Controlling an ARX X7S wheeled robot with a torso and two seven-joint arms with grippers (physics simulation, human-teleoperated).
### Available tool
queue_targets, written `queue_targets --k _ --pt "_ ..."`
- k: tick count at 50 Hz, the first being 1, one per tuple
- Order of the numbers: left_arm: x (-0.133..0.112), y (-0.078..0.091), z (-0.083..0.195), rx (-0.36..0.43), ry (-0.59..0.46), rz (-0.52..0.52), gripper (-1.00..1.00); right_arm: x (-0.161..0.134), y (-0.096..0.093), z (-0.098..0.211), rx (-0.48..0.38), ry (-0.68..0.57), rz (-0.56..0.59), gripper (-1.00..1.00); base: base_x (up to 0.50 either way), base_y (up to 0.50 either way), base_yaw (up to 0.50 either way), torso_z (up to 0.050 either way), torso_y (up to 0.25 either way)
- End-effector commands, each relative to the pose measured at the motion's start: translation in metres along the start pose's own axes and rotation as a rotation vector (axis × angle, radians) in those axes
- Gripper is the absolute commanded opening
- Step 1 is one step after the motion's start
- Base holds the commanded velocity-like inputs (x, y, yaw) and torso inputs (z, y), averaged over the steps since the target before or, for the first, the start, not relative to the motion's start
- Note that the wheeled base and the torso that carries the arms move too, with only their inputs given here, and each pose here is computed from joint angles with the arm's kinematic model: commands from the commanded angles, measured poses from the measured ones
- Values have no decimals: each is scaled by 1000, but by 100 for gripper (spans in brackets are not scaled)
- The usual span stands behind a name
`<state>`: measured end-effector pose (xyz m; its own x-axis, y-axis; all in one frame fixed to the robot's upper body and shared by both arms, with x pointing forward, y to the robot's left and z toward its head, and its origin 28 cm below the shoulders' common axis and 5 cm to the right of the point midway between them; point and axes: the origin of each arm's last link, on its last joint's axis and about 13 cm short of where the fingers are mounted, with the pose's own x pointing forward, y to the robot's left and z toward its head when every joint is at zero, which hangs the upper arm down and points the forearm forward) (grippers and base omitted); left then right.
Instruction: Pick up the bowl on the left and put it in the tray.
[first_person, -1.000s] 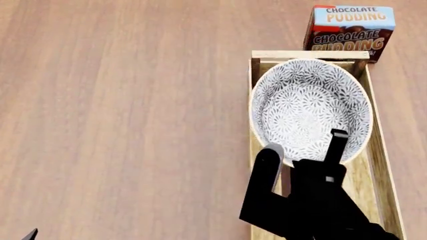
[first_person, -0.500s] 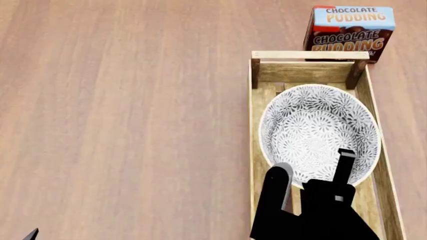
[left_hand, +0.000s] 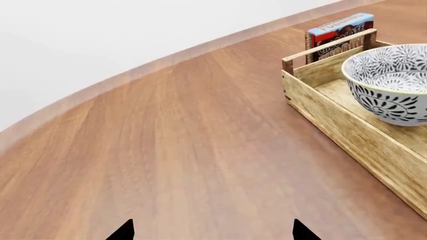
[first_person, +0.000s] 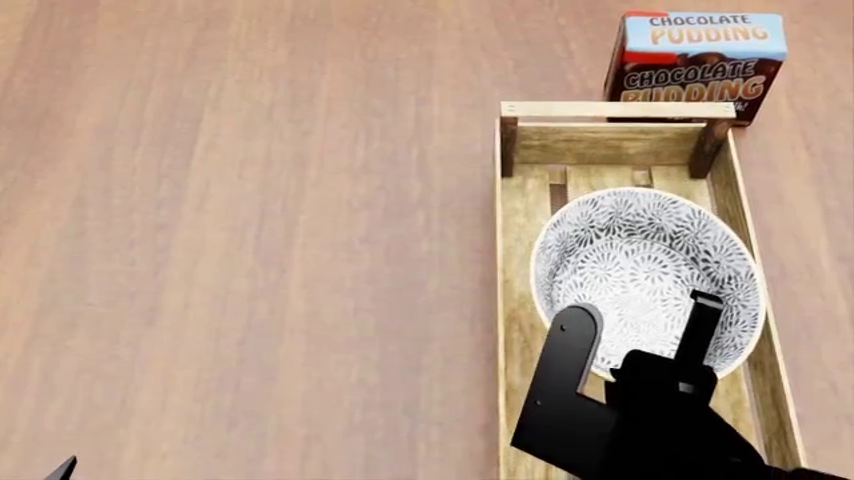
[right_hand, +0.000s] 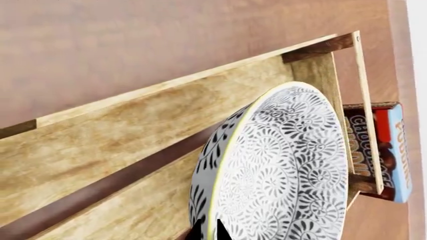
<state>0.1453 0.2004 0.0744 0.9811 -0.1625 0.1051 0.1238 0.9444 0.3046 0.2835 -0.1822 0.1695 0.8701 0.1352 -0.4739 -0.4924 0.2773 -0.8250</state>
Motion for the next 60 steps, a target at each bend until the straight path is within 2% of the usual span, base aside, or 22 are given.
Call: queue_targets --k 1,48,49,60 --pt "3 0 1 -10 -2 -15 100 12 13 -3 -77 21 22 -100 0 0 0 0 0" --pt "1 1 3 -12 -10 -14 100 17 21 -9 -60 45 72 -100 0 0 0 0 -9" --pt "1 1 3 -12 -10 -14 100 17 21 -9 -64 41 67 100 0 0 0 0 -11" --pt "2 1 2 -12 -7 -12 100 16 21 -9 -68 40 65 100 1 1 1 0 -11"
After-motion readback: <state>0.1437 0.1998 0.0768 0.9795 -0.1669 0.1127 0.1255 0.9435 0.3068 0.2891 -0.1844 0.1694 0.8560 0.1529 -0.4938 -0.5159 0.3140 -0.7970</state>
